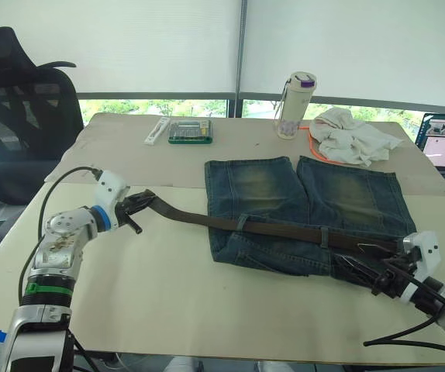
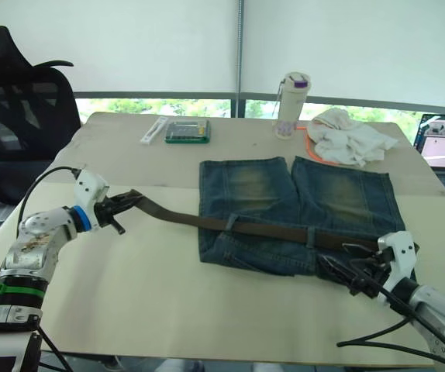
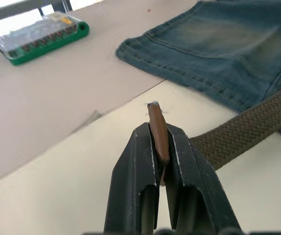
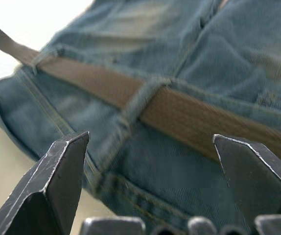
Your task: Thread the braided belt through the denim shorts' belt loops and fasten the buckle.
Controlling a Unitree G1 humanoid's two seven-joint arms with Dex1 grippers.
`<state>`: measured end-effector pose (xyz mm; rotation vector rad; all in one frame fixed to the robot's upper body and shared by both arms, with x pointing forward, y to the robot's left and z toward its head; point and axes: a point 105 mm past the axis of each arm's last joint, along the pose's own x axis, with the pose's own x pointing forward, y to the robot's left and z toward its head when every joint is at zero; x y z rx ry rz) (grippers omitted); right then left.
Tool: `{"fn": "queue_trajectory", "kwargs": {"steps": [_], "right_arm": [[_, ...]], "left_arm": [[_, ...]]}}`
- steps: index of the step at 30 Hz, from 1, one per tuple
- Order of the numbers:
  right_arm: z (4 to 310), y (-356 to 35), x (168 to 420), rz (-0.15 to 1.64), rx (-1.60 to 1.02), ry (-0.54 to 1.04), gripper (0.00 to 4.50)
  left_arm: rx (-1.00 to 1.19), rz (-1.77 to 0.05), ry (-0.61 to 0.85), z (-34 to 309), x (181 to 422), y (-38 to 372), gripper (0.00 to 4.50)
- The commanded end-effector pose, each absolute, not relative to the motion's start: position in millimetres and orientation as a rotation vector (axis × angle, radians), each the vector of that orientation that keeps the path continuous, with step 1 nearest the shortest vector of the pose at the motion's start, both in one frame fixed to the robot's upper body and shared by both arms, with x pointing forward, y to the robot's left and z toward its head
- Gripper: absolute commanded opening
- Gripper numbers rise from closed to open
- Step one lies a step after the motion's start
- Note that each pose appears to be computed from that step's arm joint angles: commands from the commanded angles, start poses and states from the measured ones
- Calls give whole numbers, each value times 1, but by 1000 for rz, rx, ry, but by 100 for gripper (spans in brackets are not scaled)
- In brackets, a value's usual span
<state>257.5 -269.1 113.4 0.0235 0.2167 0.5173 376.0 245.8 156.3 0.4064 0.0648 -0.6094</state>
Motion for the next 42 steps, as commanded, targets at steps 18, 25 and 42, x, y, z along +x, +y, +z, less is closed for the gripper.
{"fn": "queue_trajectory", "kwargs": {"steps": [18,25,42], "right_arm": [[146,-381,279,184,-141,267,446],[135,-374,299,262,75,415,446],[147,-367,304,382,105,448,51]], "left_arm": [[595,-350,-35,195,390,295,0],[629,-307,-18,193,392,304,0],[625,-174,41,187,388,334,0]]}}
